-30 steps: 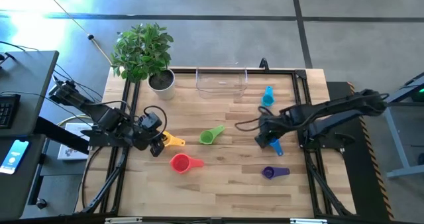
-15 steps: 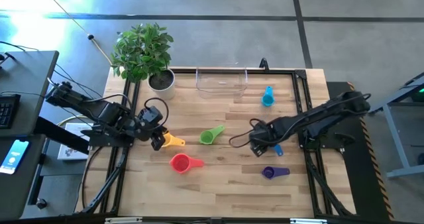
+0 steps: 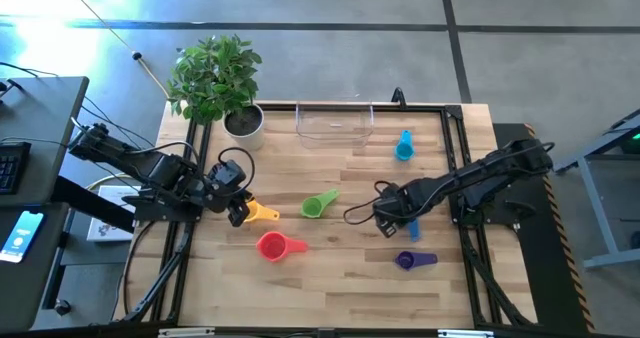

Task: Nest measuring cups in basket
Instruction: Stack the blue measuring cup on top of the red measuring cup

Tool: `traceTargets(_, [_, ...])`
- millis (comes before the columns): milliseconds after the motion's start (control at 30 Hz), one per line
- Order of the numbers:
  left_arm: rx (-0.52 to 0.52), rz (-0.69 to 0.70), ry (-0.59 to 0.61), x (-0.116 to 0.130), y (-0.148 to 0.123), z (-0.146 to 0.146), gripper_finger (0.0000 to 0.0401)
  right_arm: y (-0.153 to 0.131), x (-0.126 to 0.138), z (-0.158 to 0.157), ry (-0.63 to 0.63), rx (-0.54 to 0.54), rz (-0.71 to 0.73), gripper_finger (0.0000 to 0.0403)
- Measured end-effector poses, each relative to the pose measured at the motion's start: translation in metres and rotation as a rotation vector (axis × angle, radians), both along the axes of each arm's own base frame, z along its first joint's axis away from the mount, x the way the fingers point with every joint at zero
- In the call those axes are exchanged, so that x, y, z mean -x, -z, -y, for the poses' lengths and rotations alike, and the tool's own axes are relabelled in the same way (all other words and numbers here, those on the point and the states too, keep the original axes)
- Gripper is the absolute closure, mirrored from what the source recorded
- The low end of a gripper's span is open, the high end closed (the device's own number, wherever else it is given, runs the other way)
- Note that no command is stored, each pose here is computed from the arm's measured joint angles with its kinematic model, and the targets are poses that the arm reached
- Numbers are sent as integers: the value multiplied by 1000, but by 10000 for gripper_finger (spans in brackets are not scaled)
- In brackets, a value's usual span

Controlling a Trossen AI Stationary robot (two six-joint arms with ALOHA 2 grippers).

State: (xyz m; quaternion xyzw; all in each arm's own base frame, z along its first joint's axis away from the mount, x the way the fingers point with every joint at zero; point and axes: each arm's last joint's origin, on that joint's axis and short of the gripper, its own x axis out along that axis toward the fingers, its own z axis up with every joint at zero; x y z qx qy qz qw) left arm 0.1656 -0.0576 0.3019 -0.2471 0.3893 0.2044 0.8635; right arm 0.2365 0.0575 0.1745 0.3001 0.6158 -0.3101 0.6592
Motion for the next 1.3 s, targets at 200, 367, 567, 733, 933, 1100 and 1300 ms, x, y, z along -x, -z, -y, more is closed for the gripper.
traceTargets(200, [18,-18,42,0,0,1,355,-23,-12,-1,-16,46,57,396])
traceTargets(367, [54,-36,84,1,1,3,355,-50,-24,-3,-30,80,122,398])
traceTargets(567, [78,-68,114,-1,5,11,355,-85,-37,-4,-38,143,220,400])
traceTargets(733, [69,-114,131,-7,13,21,355,-109,-42,-3,-25,191,287,401])
traceTargets(933, [74,-193,119,-14,28,36,355,-132,-46,-3,-48,222,349,402])
traceTargets(1100, [88,-289,90,-21,43,47,355,-143,-48,-3,-81,240,375,402])
traceTargets(1300, [121,-382,11,-28,61,58,355,-145,-48,-3,-93,238,374,402])
